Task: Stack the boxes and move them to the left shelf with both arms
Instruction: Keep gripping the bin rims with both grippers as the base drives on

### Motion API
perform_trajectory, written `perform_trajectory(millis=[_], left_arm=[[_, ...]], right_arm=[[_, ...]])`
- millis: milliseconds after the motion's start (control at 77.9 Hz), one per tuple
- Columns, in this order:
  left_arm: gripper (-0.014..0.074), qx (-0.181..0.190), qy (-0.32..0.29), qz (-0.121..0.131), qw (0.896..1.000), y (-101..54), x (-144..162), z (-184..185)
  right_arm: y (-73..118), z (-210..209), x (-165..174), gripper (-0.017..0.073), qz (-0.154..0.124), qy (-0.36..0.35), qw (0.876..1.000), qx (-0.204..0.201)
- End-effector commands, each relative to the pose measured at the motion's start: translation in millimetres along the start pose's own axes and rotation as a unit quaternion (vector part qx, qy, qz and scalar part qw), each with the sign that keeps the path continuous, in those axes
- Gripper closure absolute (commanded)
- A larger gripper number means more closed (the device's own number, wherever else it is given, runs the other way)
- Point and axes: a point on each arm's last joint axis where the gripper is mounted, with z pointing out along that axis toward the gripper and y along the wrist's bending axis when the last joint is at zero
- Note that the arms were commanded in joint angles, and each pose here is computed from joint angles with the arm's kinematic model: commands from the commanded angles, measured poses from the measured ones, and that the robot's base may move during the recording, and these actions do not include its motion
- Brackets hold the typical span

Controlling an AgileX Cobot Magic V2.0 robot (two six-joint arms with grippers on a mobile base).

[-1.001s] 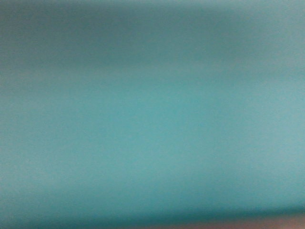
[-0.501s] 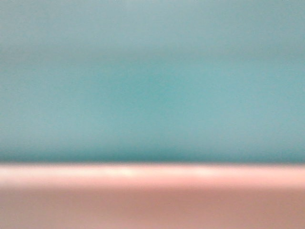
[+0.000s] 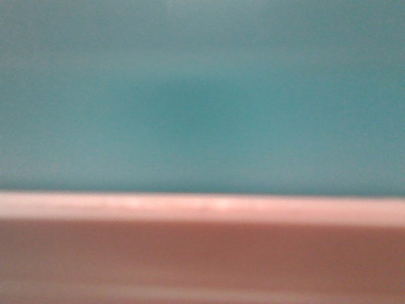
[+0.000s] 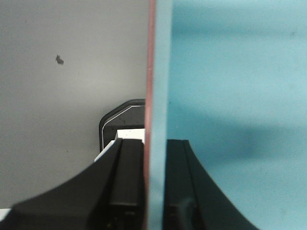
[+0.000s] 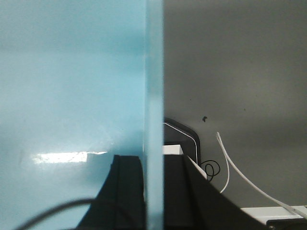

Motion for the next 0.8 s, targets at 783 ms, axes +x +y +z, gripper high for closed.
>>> perform_trajectory(millis=[783], left_arm=[[0.0587,-0.002,-0.030,0.006,1.000,4.6,-2.2,-18.1]], right_arm=[[-6.6,-14.3,-5.2,0.0503,0.000,-0.024,1.000,0.008]])
